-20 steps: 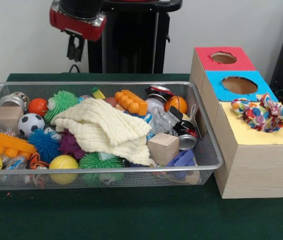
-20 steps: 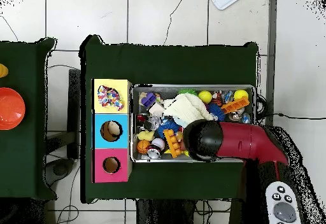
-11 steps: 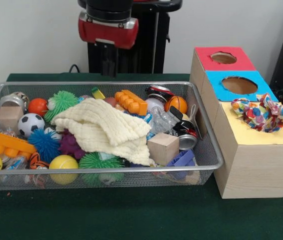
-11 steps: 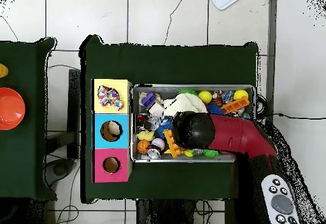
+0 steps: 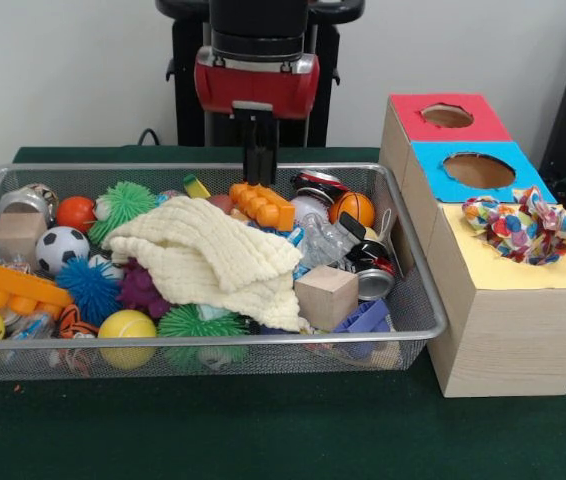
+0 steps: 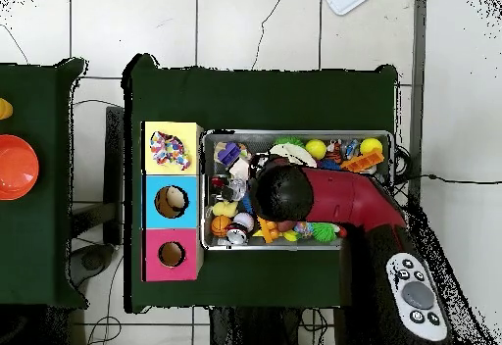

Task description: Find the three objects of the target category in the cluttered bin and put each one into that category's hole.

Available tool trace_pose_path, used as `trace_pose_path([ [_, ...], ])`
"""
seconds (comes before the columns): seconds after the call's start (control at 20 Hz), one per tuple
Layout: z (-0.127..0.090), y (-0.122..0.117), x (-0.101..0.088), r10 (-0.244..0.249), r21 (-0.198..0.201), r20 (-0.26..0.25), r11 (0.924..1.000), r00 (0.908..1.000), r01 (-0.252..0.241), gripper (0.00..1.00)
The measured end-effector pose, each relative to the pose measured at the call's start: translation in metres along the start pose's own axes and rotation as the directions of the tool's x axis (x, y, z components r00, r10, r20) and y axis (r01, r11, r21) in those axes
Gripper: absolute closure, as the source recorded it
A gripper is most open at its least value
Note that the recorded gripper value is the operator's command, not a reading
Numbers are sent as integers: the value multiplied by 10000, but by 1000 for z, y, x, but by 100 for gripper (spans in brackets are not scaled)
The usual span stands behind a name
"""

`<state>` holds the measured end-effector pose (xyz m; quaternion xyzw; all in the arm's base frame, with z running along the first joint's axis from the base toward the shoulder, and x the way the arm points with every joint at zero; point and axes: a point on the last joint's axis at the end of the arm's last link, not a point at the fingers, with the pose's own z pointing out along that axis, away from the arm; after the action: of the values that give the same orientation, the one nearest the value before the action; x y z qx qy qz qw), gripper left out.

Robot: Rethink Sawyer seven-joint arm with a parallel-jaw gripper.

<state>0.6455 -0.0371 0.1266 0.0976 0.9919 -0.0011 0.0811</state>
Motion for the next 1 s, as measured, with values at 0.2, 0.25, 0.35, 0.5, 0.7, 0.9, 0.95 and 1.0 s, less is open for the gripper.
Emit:
trace_pose_path([
  [0.2, 12, 5, -1, -22, -167, 311, 9999, 9995, 27, 100],
  [0.25, 14, 7, -2, -30, -213, 399, 9998, 9992, 39, 100],
  [0.35, 19, 10, -3, -45, -294, 546, 9995, 9985, 61, 100],
  [0.5, 32, 17, -3, -65, -472, 886, 9988, 9960, 107, 100],
  [0.7, 46, 21, 0, -56, -592, 1096, 9982, 9940, 121, 100],
  [0.9, 62, 27, 5, -48, -732, 1251, 9972, 9921, 141, 100],
  [0.95, 70, 32, 8, -67, -801, 1308, 9966, 9914, 173, 100],
  [1.0, 74, 35, 10, -82, -840, 1331, 9963, 9911, 195, 100],
])
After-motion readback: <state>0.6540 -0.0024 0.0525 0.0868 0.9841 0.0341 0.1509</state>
